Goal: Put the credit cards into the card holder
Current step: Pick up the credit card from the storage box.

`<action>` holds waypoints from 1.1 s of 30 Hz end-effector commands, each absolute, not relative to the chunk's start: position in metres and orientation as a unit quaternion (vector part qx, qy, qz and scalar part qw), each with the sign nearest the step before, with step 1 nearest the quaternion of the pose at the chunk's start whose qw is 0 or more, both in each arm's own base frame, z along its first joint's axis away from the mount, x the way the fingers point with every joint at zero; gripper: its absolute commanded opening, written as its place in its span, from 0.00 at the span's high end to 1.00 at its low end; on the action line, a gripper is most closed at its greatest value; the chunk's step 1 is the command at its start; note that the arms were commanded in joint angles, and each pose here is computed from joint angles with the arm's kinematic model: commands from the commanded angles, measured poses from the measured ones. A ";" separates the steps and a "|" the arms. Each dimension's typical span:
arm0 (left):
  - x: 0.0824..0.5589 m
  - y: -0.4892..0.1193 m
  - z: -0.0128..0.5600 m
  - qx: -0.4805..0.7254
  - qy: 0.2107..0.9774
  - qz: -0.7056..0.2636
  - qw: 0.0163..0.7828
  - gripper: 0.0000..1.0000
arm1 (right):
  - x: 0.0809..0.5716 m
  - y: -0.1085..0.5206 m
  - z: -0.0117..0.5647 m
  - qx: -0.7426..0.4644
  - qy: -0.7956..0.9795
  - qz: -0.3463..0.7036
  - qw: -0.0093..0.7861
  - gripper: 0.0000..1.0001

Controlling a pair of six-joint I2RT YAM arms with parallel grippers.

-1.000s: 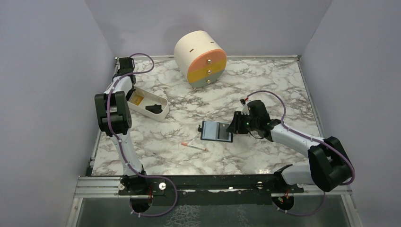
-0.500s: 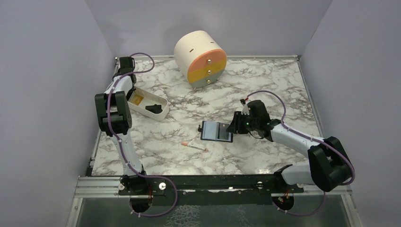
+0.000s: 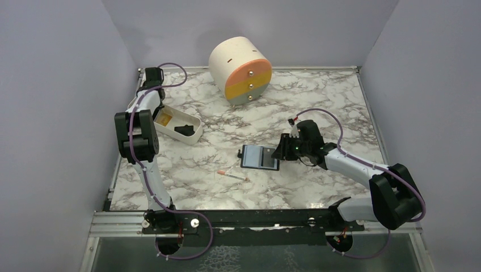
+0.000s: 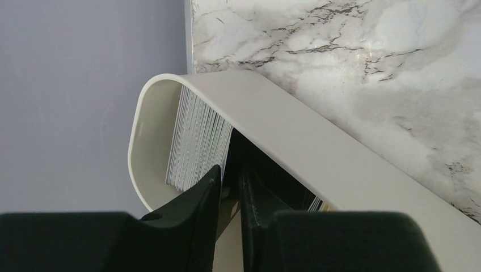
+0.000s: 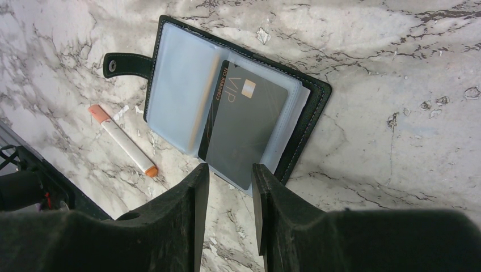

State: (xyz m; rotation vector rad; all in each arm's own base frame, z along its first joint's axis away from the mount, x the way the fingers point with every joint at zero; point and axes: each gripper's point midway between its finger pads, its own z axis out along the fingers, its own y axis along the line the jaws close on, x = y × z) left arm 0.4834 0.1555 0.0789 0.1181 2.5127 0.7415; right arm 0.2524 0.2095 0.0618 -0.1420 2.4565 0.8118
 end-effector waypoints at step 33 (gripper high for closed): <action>0.435 0.105 0.129 -0.038 0.940 0.172 0.293 1.00 | 0.248 0.217 0.104 -0.075 0.885 0.340 0.309 0.66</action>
